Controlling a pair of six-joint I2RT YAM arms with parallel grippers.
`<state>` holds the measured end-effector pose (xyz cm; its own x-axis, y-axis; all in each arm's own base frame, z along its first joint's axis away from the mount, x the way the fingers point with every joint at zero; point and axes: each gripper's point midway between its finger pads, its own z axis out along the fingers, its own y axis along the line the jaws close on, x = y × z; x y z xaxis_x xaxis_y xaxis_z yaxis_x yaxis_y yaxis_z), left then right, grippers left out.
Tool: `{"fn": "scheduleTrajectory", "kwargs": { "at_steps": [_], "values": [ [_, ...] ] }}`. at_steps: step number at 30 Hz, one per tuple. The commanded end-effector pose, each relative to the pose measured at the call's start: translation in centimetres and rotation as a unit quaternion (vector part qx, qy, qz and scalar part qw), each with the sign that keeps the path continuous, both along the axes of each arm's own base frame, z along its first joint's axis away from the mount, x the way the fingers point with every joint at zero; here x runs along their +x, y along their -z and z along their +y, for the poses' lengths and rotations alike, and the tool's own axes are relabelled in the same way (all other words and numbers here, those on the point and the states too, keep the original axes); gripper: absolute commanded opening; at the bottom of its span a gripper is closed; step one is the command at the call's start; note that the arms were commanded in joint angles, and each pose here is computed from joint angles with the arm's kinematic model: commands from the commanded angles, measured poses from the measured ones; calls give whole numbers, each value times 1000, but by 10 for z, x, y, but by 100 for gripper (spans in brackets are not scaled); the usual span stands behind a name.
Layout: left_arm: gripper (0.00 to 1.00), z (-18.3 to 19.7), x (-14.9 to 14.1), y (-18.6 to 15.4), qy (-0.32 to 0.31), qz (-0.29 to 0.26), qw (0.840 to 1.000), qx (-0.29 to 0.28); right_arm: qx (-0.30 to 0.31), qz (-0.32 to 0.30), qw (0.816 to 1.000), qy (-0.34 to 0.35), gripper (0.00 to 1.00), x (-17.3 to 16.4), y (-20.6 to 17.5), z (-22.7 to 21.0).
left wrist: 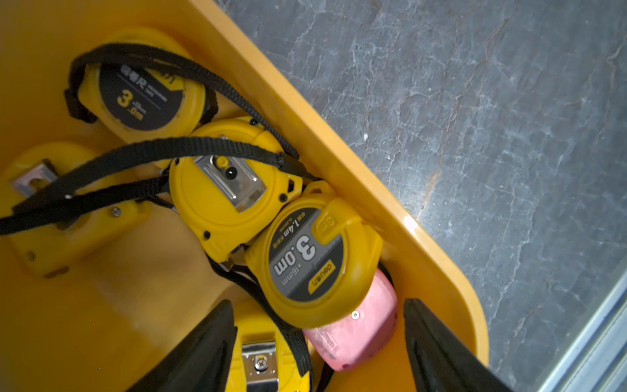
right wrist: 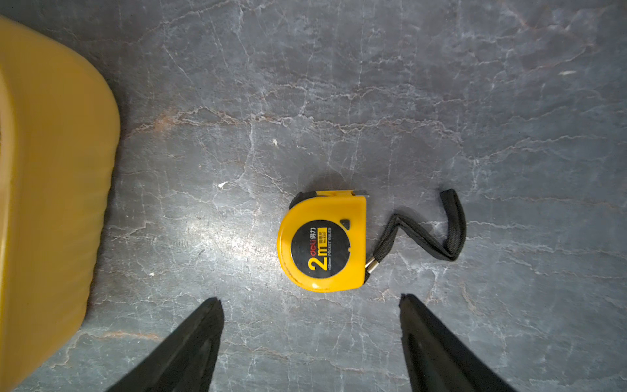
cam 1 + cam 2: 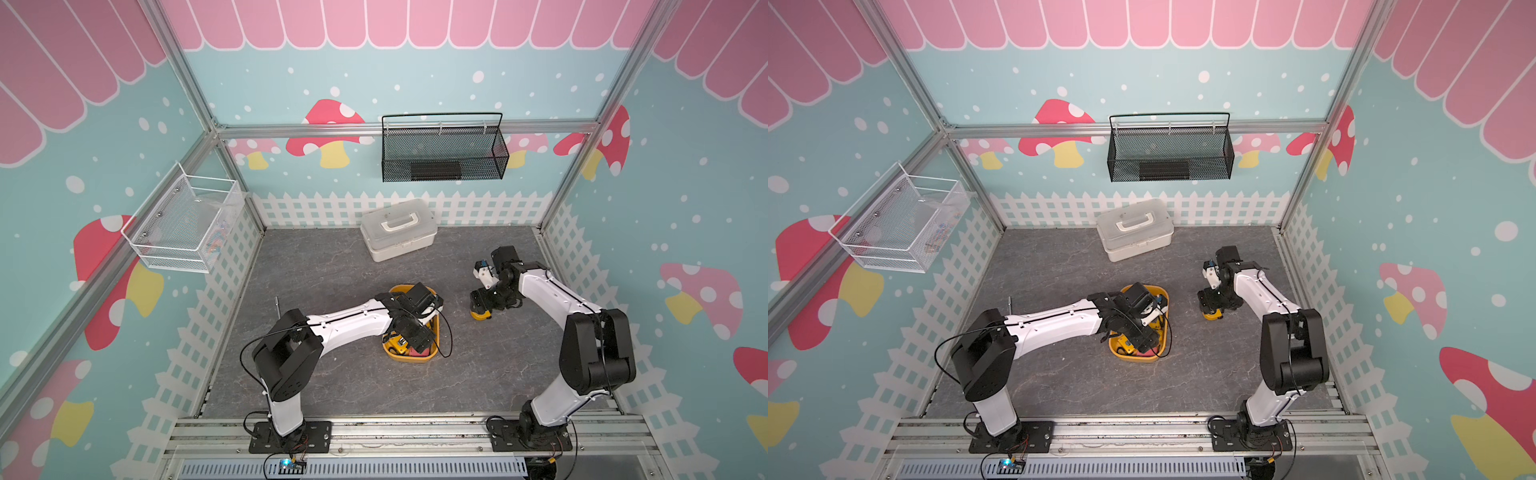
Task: Take the tape measure out of the storage box
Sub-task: Pick up the tape measure from the storage box.
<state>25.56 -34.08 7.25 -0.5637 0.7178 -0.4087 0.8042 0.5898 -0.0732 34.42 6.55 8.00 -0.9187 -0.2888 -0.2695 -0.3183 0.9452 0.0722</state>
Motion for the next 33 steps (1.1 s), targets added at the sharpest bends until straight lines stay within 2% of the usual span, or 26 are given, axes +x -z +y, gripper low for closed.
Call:
{"fn": "scheduleTrajectory", "kwargs": {
  "at_steps": [1, 9, 13, 17, 21, 28, 33],
  "values": [
    [78, -3, 4, 2, 57, -43, 997, 37, 0, 6, 1000, 6, 82, -7, 0, -3],
    [76, -16, 3, 12, 141, -85, 983, 81, 0, 10, 1000, 7, 83, -9, 3, -3],
    [69, -14, 5, 22, 162, -89, 976, 116, 0, 10, 1000, 7, 83, -9, 3, -3],
    [67, -10, 9, 29, 169, -94, 971, 139, -1, 12, 1000, 6, 83, -10, 4, -3],
    [54, -10, 11, 30, 173, -99, 969, 145, -2, 13, 1000, 6, 83, -9, 5, -4],
    [40, -11, 16, 26, 169, -109, 969, 146, -1, 15, 1000, 7, 83, -8, 7, -3],
    [34, -10, 19, 16, 163, -123, 968, 144, -2, 15, 1000, 6, 83, -8, 7, -4]
  ]
}}
